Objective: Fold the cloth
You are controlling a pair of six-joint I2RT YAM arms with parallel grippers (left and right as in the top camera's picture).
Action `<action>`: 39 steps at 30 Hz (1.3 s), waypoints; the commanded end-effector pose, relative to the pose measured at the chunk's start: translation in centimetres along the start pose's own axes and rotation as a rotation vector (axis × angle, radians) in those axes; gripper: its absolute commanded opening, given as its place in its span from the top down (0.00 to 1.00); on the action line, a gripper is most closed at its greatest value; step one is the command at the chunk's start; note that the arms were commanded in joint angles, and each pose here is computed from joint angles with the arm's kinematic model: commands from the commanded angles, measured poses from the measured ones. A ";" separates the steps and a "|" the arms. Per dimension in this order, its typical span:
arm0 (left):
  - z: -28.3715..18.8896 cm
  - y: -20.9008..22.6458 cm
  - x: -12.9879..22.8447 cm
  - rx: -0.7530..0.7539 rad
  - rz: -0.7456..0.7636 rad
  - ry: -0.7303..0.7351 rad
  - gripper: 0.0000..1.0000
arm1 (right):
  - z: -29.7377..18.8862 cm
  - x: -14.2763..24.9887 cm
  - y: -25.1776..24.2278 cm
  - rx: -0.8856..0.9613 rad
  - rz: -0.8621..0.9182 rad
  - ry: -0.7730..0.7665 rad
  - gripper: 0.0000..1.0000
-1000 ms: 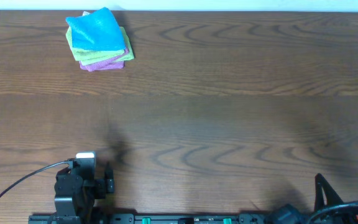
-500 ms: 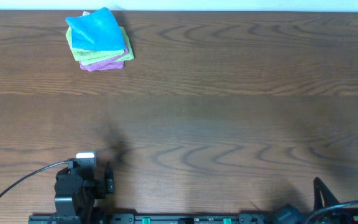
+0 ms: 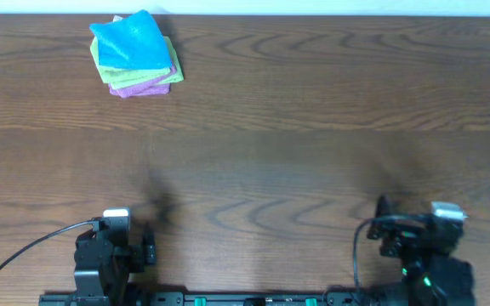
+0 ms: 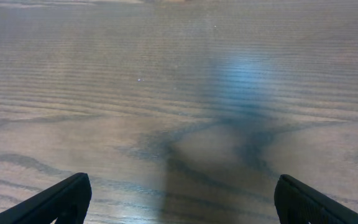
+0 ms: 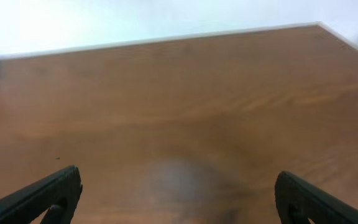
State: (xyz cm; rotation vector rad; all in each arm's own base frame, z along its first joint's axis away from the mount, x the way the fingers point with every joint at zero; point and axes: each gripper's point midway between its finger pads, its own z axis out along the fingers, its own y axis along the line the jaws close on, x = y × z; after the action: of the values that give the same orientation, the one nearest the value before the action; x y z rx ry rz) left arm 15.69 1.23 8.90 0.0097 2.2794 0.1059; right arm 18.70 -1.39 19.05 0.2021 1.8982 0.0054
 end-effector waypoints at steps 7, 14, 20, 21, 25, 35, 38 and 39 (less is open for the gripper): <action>0.3 0.0 1.6 -0.004 0.015 0.059 0.05 | 3.6 6.1 -0.2 -0.010 -0.044 0.118 0.01; 0.3 0.0 1.6 -0.004 0.015 0.059 0.05 | 4.6 9.8 0.4 -0.059 -0.055 0.213 0.01; 0.3 0.0 1.6 -0.004 0.015 0.059 0.05 | 4.3 10.7 0.9 -0.091 -0.060 0.255 0.01; 0.3 0.0 1.6 -0.004 0.015 0.059 0.05 | 4.3 10.7 0.9 -0.091 -0.060 0.254 0.01; 0.3 0.0 1.6 -0.004 0.015 0.059 0.05 | 4.3 10.5 0.9 -0.092 -0.059 0.245 0.01; 0.3 0.0 1.7 -0.004 0.015 0.059 0.05 | 4.3 10.5 0.9 -0.092 -0.059 0.245 0.01; 0.3 0.0 1.6 -0.004 0.015 0.059 0.05 | 4.3 10.5 0.9 -0.092 -0.059 0.245 0.01; 0.3 0.0 1.7 -0.004 0.015 0.059 0.05 | 4.3 10.5 0.9 -0.092 -0.059 0.245 0.01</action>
State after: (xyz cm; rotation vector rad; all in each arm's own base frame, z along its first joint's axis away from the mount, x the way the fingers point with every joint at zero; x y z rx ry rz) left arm 15.69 1.23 8.90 0.0092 2.2794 0.1057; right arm 19.64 0.23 8.22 0.1107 2.1362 0.0638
